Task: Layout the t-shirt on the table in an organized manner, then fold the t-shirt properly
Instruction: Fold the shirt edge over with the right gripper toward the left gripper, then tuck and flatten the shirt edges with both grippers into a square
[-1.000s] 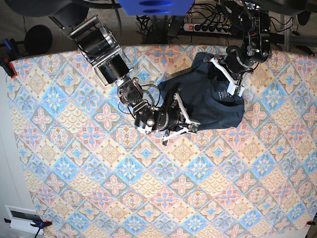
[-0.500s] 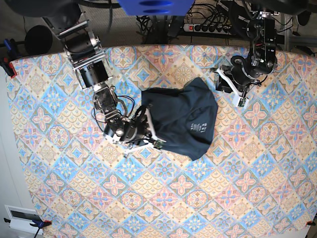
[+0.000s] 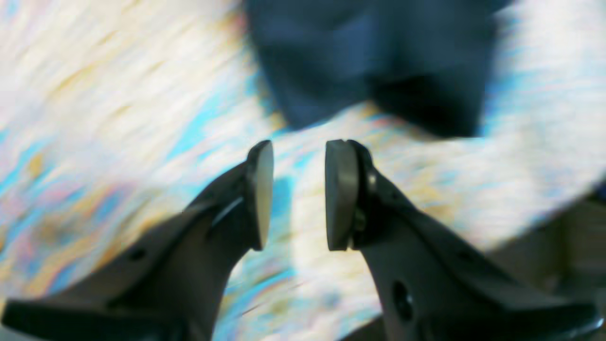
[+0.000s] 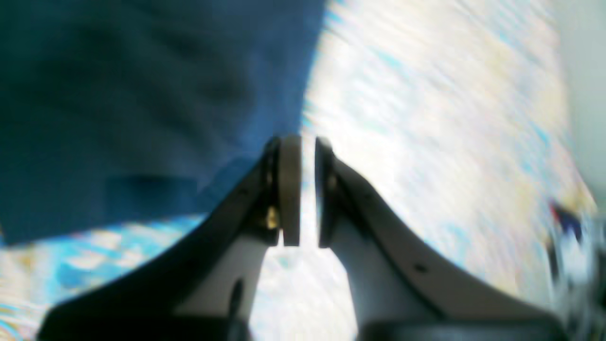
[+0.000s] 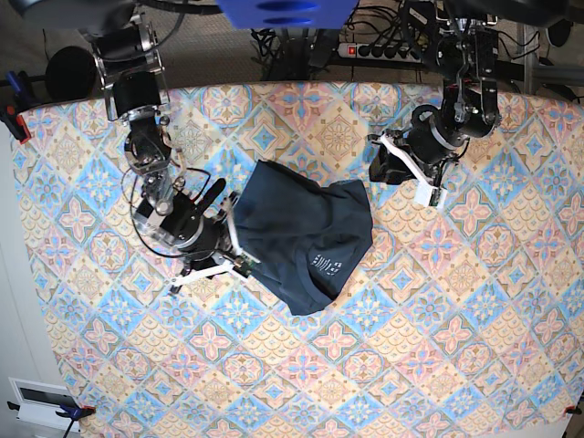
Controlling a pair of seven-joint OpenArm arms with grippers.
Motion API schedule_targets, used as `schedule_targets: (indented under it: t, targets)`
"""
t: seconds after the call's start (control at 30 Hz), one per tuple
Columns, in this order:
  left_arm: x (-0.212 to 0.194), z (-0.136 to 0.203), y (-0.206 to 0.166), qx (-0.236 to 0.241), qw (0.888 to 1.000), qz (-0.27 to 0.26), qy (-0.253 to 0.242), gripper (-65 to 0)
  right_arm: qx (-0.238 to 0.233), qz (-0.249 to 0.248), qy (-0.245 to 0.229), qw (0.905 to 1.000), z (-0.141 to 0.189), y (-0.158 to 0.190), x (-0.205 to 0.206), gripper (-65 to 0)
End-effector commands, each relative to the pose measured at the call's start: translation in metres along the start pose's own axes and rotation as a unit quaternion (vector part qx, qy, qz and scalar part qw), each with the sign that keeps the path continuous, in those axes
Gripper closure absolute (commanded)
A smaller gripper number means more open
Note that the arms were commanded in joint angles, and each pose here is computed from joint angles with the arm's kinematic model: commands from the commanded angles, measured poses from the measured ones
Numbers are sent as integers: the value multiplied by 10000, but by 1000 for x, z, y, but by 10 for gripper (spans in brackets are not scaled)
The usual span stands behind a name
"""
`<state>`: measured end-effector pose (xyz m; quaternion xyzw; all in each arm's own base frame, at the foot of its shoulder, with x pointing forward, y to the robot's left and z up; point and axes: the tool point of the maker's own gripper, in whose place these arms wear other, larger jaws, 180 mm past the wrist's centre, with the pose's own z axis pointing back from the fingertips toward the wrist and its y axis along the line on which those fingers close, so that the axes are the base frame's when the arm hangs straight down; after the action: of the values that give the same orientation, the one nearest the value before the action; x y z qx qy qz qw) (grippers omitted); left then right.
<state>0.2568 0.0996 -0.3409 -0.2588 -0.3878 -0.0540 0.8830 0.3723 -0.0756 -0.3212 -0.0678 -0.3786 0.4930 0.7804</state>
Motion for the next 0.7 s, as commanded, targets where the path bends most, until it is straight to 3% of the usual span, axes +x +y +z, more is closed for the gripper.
schedule_targets:
  t: [0.0,0.07,0.23,0.43,0.67]
  targets:
    - [13,2,-7,-157,9996,35,-234,-172,-17,-76,-127,9999,-2,-6,5,-46]
    - [18,1,-13,-347,9986,203,-347,-172,106,-212,73,9997,-13,-4,-9,-46]
    - [26,-15,-27,-544,9949,629,-578,-172,25,-361,-75,9993,-35,-46,13,-46]
    - [43,-33,-43,-763,9841,1148,-1123,-172,465,-758,22,9960,-65,-30,-6,-46]
    - [44,-75,-51,-964,9689,1921,-1223,-172,495,-917,-4,9946,-79,-56,-2,-46]
